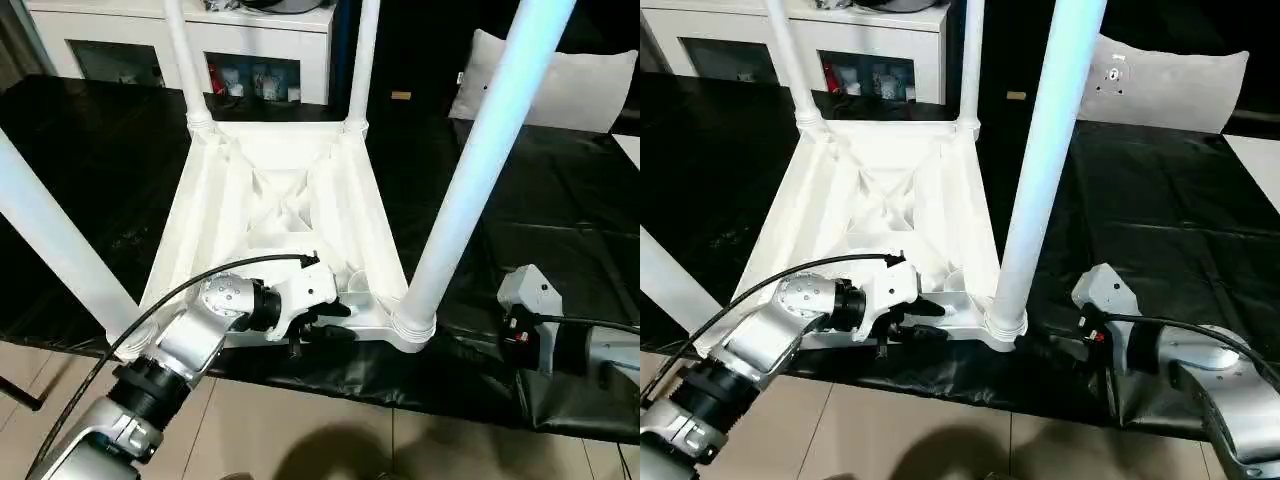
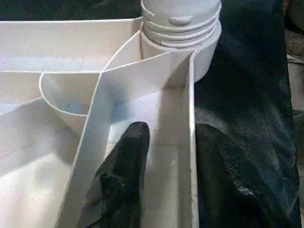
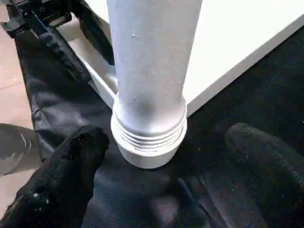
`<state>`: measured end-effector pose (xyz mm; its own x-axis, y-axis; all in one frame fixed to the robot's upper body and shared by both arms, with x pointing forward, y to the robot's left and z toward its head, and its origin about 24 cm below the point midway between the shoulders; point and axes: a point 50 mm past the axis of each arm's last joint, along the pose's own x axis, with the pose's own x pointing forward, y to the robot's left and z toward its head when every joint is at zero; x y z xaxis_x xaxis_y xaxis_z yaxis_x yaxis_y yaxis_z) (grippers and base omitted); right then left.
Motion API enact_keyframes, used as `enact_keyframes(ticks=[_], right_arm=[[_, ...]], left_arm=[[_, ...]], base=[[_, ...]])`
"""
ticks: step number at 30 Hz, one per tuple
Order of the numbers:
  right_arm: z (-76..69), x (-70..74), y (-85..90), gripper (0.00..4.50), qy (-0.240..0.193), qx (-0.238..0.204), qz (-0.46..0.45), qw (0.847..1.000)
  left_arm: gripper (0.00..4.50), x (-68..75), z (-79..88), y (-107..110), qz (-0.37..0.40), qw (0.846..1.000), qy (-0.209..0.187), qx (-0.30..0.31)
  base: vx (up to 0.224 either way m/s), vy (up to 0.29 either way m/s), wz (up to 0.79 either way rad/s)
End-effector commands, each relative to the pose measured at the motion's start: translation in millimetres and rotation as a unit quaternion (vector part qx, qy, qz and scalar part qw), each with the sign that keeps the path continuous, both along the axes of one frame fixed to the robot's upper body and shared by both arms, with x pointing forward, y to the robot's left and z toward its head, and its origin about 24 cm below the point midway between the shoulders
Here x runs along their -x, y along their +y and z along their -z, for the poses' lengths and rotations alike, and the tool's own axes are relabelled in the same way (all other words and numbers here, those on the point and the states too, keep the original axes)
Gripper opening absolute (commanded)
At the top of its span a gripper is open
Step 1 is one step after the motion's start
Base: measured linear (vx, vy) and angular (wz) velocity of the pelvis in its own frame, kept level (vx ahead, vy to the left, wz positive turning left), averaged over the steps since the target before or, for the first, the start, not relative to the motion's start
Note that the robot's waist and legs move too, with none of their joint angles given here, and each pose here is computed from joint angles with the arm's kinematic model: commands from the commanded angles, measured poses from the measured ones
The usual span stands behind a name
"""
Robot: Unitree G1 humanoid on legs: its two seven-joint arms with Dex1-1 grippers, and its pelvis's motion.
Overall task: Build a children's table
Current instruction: Rotate leg to tighten
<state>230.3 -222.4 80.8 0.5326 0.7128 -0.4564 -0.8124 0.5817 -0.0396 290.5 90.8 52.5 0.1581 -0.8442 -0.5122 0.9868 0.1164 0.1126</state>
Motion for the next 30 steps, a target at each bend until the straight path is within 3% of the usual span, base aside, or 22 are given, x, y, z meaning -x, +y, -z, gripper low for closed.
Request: enact_keyframes(ticks=[1, 7, 9, 13, 15, 21, 23, 29, 30], right_arm=[[-5.4, 0.4, 0.7, 4.50, -0.010, -0.004, -0.001, 1.000], [-5.3, 1.8, 1.8, 4.50, -0.008, -0.003, 0.002, 1.000], [-5.5, 1.9, 2.5, 4.50, -0.008, -0.006, 0.003, 1.000], [-6.5, -0.1, 5.5, 4.50, -0.013, -0.012, 0.008, 1.000], [-7.1, -1.9, 6.7, 4.50, -0.015, -0.013, 0.009, 1.000], [-9.0, -10.9, 13.8, 4.50, -0.026, -0.033, 0.004, 0.999], [-9.6, -14.2, 22.9, 4.50, -0.024, -0.064, -0.024, 0.997], [-5.3, -17.1, 32.8, 4.02, 0.005, -0.085, -0.086, 0.993], [-3.4, -18.3, 34.0, 3.77, 0.014, -0.085, -0.101, 0.991]], left_arm=[[1.26, -1.6, 6.5, 8.4, -0.008, 0.999, 0.007, -0.030], [0.88, 0.8, 7.4, 7.7, 0.006, 0.999, 0.014, -0.036], [0.54, 1.0, 7.6, 6.7, 0.002, 0.999, 0.022, -0.033], [0.44, 0.2, 9.3, 4.7, -0.005, 0.999, 0.034, -0.032], [0.12, 0.2, 11.9, 6.2, -0.006, 0.999, 0.035, -0.042], [0.04, -0.1, 13.9, 13.0, -0.004, 0.997, 0.032, -0.063], [0.04, 0.5, 11.4, 16.7, 0.018, 0.997, 0.027, -0.074], [0.00, 4.2, 6.1, 23.4, 0.075, 0.994, 0.023, -0.080], [0.00, 5.6, 4.5, 25.3, 0.092, 0.992, 0.026, -0.081]], base=[[0.000, 0.000, 0.00], [0.000, 0.000, 0.00], [0.000, 0.000, 0.00], [0.000, 0.000, 0.00], [0.000, 0.000, 0.00], [0.000, 0.000, 0.00], [0.000, 0.000, 0.00], [0.000, 0.000, 0.00], [0.000, 0.000, 0.00]])
